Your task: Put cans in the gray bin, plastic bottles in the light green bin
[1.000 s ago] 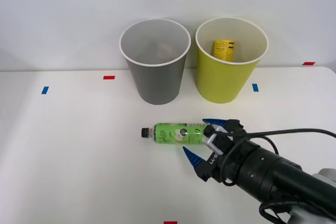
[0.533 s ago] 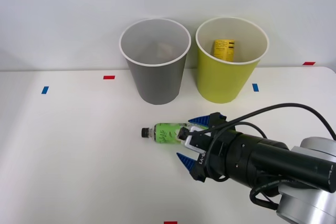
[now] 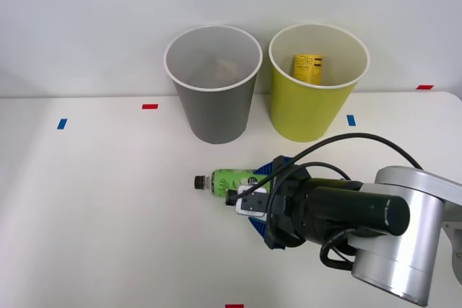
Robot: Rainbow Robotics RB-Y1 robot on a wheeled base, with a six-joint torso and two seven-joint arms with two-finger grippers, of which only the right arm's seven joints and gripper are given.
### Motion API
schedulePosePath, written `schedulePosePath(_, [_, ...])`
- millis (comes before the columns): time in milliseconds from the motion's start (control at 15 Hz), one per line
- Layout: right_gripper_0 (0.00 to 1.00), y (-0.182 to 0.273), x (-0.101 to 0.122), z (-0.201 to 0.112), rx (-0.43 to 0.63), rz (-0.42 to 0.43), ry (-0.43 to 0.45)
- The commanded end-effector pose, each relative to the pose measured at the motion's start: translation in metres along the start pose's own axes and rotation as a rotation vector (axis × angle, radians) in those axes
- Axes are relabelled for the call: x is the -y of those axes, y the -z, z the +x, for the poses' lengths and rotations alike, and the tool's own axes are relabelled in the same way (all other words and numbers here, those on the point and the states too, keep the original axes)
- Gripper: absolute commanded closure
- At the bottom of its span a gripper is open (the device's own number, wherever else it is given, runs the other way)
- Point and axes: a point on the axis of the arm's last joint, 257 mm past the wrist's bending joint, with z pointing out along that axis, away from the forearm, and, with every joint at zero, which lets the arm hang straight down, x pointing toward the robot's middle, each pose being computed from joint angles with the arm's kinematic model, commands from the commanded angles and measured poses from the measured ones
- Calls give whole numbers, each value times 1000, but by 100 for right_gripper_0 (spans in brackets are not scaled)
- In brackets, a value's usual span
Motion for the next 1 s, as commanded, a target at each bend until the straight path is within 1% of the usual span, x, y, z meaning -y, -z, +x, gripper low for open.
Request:
schedulePosePath(67, [23,-18,4,-11,5,-10,54])
schedulePosePath(133, [23,-22,6,-13,4,-22,61])
schedulePosePath(267, [24,-26,11,-18,20,-66,41])
schedulePosePath(400, [25,-30,14,-18,11,-91,46])
schedulePosePath(533, [27,-36,12,-16,-6,-103,72])
schedulePosePath(733, [27,-47,6,-19,-11,-121,82])
schedulePosePath(933, [28,-64,4,-22,-27,-135,99])
schedulePosePath(1000, [28,-71,8,-23,-34,-132,102])
